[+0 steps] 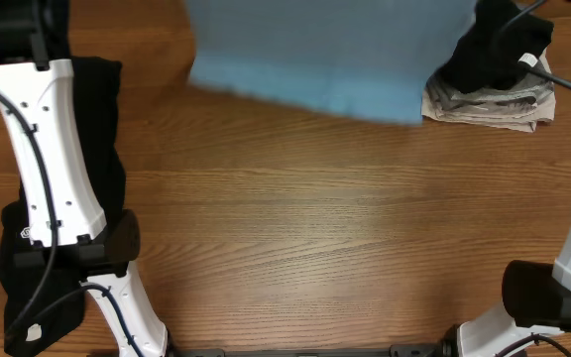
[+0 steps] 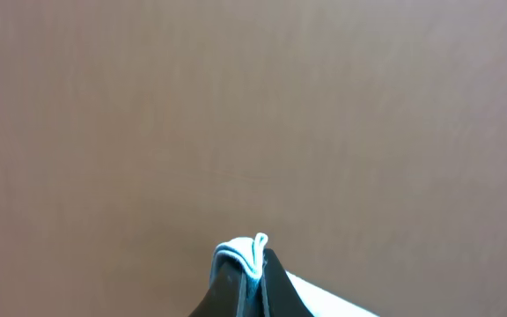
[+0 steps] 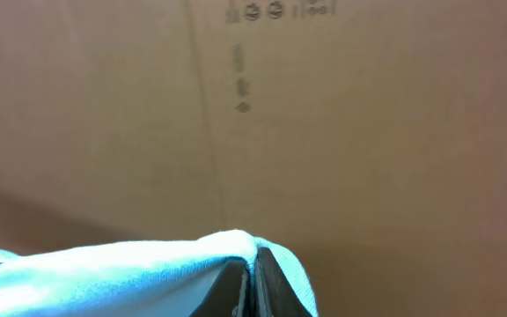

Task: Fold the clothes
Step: 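Raise the T-shirt with both grippers and shake it out in the air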

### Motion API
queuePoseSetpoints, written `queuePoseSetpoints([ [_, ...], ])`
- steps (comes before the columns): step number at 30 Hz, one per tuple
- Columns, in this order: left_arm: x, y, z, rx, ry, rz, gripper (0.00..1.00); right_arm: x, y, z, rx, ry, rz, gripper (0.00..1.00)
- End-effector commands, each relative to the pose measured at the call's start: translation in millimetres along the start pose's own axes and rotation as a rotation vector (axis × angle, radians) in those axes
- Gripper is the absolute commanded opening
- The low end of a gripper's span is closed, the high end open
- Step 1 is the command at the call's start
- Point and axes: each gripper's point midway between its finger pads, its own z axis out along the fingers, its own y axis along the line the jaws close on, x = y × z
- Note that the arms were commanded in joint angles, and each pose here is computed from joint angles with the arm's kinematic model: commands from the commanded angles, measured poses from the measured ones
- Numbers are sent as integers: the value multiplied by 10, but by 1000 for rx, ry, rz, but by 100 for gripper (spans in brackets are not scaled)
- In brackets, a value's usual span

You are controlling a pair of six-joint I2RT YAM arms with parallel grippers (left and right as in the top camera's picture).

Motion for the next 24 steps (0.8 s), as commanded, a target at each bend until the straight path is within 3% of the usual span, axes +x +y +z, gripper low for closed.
queuePoseSetpoints([
  [1,48,-23,-166,39,72,-22,4,71,152,-104,-76,55,33,4],
  [3,291,28,-188,19,170,8,4,361,153,-46,-82,156,76,4],
  [4,525,80,-234,1,266,24,4,749,145,9,-80,289,126,4],
  [7,842,155,-346,-29,403,32,4,1344,158,7,-75,502,213,4],
  [12,1288,248,-599,-61,612,56,4,2072,208,-196,-71,798,302,4],
  [19,1752,438,-1064,-127,880,44,4,2323,409,-541,-79,979,351,4],
  [24,1647,477,-1341,-128,908,69,4,2060,461,-703,-69,916,325,4],
])
